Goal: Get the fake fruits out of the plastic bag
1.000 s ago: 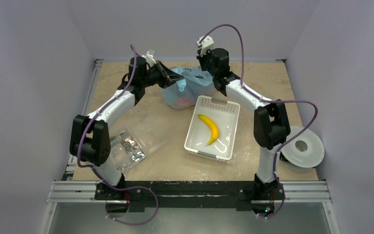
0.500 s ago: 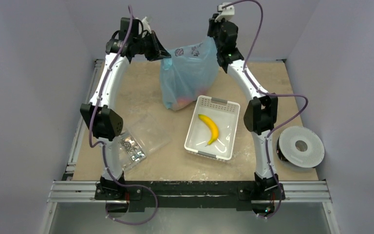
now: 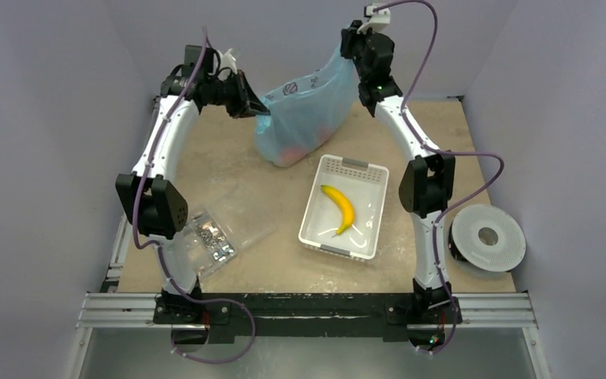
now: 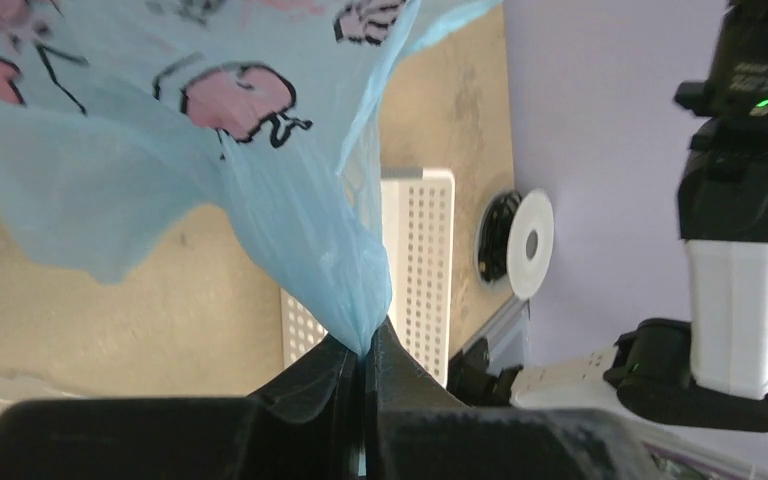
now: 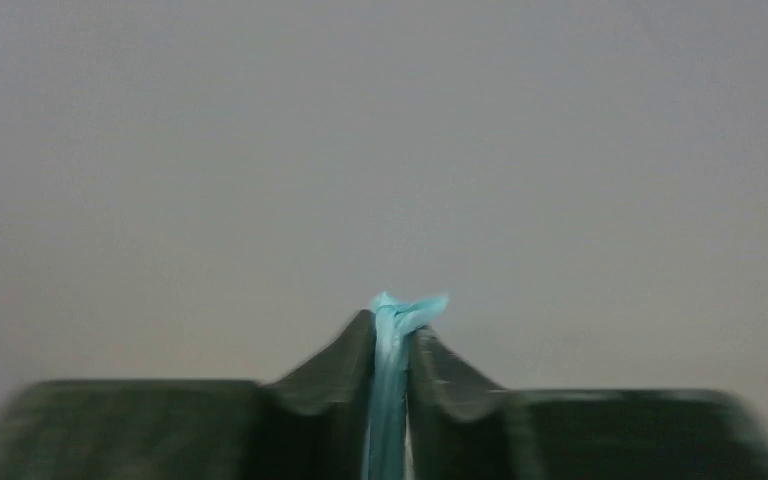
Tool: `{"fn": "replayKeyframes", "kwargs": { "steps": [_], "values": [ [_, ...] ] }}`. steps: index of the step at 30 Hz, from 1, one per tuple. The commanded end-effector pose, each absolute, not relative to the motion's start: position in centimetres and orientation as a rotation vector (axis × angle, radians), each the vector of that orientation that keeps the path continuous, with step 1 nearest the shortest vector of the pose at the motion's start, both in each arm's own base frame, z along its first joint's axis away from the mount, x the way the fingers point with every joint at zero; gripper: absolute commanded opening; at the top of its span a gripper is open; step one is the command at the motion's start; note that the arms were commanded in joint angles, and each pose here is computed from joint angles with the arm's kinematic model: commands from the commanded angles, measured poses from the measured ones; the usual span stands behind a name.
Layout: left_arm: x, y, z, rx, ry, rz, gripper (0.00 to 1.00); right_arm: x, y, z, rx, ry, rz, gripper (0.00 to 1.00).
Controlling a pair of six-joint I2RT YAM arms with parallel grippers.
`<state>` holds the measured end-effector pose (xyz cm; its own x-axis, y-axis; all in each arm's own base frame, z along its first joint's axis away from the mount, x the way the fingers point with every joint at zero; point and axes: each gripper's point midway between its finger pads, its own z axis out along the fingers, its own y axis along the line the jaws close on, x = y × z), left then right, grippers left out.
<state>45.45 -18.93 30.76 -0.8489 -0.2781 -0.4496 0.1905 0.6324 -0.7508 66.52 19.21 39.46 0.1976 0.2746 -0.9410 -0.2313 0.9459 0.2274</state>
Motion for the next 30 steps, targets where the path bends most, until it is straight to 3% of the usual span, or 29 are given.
{"fn": "replayKeyframes", "kwargs": {
  "steps": [1, 5, 7, 8, 12, 15, 17, 22, 30],
  "values": [
    [41.4, -22.1, 30.0, 0.064, 2.342, -1.251, 0.0, 63.2, 18.3, 39.9, -0.013, 1.428, 0.316, 0.26],
    [39.8, -22.5, 29.8, 0.083, 2.343, -1.244, 0.04, 60.2, 17.3, 37.3, -0.049, 1.579, 0.267, 0.66],
    [39.5, -22.2, 30.1, 0.085, 2.332, -1.217, 0.12, 58.4, 16.6, 37.0, -0.03, 1.636, 0.259, 0.93],
    [39.4, -22.1, 30.2, 0.09, 2.326, -1.206, 0.16, 57.4, 16.4, 37.2, -0.017, 1.657, 0.271, 0.98],
    [38.9, -22.0, 30.4, 0.104, 2.321, -1.184, 0.35, 53.5, 17.0, 38.5, 0.035, 1.731, 0.404, 0.99],
    [38.5, -21.8, 30.8, 0.179, 2.314, -1.106, 0.65, 51.0, 17.5, 38.1, 0.11, 1.767, 0.515, 0.99],
    [38.7, -21.0, 31.2, 0.219, 2.324, -0.984, 0.72, 49.4, 17.3, 38.5, 0.175, 1.737, 0.57, 0.99],
    [40.5, -18.5, 32.3, 0.282, 2.3, -0.647, 0.74, 46.1, 17.4, 38.2, 0.254, 1.693, 0.639, 0.99],
    [44.3, -18.0, 37.6, 0.314, 2.023, -0.522, 0.71, 43.9, 20.9, 35.2, 0.358, 1.695, 0.936, 0.99]
  ]
}}
